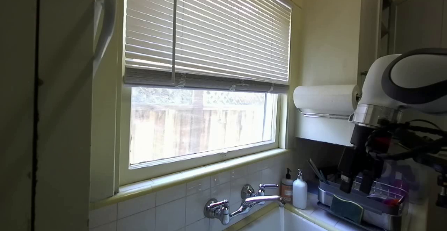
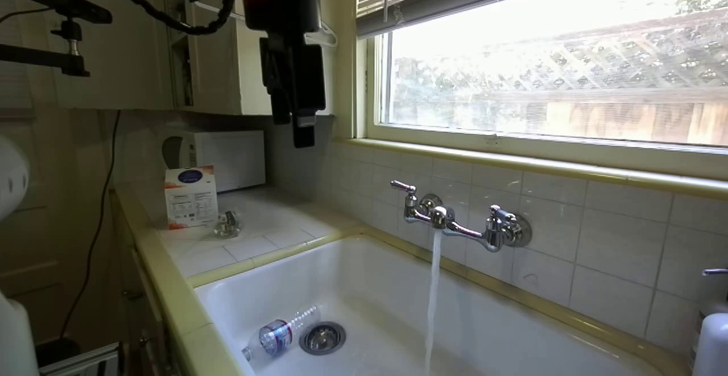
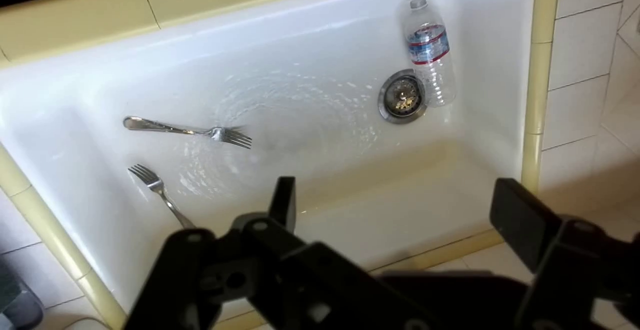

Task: Close the right tap faucet

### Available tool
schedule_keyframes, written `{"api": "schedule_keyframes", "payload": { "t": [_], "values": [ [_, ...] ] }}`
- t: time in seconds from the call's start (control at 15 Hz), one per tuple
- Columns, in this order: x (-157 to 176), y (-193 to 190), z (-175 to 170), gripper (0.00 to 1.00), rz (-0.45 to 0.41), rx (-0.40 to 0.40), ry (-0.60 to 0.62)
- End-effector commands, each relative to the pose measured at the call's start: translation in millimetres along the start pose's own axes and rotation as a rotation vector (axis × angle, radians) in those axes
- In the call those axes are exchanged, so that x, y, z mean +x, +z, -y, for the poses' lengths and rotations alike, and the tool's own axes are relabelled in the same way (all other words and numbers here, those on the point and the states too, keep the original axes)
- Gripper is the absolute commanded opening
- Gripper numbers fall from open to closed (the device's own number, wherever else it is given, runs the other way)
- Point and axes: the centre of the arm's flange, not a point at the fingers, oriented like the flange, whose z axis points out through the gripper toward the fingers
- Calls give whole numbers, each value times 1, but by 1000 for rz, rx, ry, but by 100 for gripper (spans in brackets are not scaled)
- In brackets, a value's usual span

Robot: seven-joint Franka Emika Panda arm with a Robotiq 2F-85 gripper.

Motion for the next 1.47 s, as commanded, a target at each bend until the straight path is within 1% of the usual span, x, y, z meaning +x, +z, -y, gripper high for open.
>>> {"api": "schedule_keyframes", "payload": {
  "t": [0.0, 0.2, 0.4, 0.53, 0.73, 1.07, 1.13, 1.2, 1.4],
  "values": [
    [15, 15, 7, 100, -26, -24, 40],
    [41, 32, 17, 100, -65, -77, 105],
    [66, 44, 20, 100, -90, -113, 161],
    [83, 54, 14, 100, -92, -144, 194],
    [103, 66, -4, 100, -99, -174, 233],
    [129, 82, -26, 100, -123, -237, 288],
    [132, 85, -27, 89, -140, -245, 298],
    [136, 88, -27, 75, -152, -247, 310],
    [147, 98, -21, 50, -194, -237, 330]
  ]
}}
